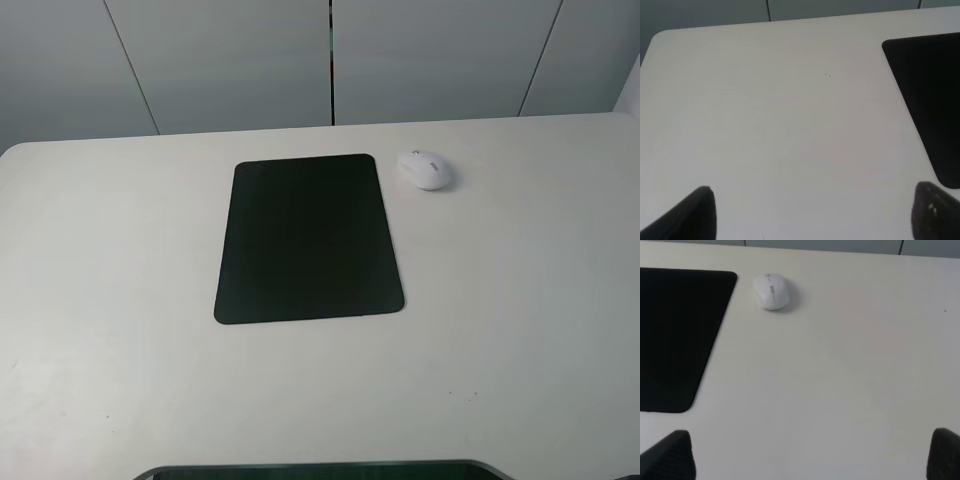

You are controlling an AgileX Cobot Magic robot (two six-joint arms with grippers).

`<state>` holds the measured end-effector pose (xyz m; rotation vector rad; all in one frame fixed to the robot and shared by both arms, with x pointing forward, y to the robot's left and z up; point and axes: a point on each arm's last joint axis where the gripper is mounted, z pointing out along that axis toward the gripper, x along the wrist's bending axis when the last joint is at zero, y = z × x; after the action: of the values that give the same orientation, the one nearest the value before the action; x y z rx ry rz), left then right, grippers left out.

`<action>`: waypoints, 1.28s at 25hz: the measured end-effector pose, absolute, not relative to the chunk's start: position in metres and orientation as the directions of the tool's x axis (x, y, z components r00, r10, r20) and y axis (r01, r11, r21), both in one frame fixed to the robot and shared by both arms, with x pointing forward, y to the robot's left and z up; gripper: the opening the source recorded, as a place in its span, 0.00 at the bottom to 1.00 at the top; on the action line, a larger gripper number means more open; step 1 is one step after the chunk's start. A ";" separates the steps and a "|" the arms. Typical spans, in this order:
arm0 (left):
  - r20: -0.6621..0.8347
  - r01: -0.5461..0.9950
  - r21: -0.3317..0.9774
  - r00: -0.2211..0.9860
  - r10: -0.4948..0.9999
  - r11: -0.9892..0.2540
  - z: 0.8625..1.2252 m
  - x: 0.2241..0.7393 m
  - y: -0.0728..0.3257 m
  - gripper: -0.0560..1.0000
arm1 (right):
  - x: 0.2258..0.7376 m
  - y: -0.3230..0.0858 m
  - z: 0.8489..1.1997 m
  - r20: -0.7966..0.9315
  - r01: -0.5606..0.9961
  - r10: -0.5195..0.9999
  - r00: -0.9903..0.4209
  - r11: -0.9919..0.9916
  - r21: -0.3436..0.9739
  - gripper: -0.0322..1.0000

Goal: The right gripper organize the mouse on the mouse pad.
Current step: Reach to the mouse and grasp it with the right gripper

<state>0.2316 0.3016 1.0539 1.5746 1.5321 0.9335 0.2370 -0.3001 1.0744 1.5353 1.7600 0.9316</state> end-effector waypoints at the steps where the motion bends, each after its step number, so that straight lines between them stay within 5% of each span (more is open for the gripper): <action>1: 0.006 0.464 0.886 0.024 1.000 -0.016 1.054 0.232 0.302 0.76 | 0.242 -0.300 1.084 -0.012 0.564 0.992 -0.129 0.083 0.822 0.71; 12: 0.006 0.464 0.886 0.024 1.000 -0.016 1.054 0.232 0.302 0.76 | 0.327 -0.296 1.139 -0.112 0.688 0.989 -0.098 0.149 0.710 0.71; 32: 0.006 0.464 0.886 0.024 1.000 -0.016 1.054 0.232 0.302 0.76 | 0.518 -0.269 1.077 -0.100 0.870 0.981 -0.168 0.195 0.452 0.71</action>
<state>0.2316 0.3016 1.0539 1.5746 1.5321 0.9335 0.5179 -0.2693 1.0766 1.7366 2.1101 0.4144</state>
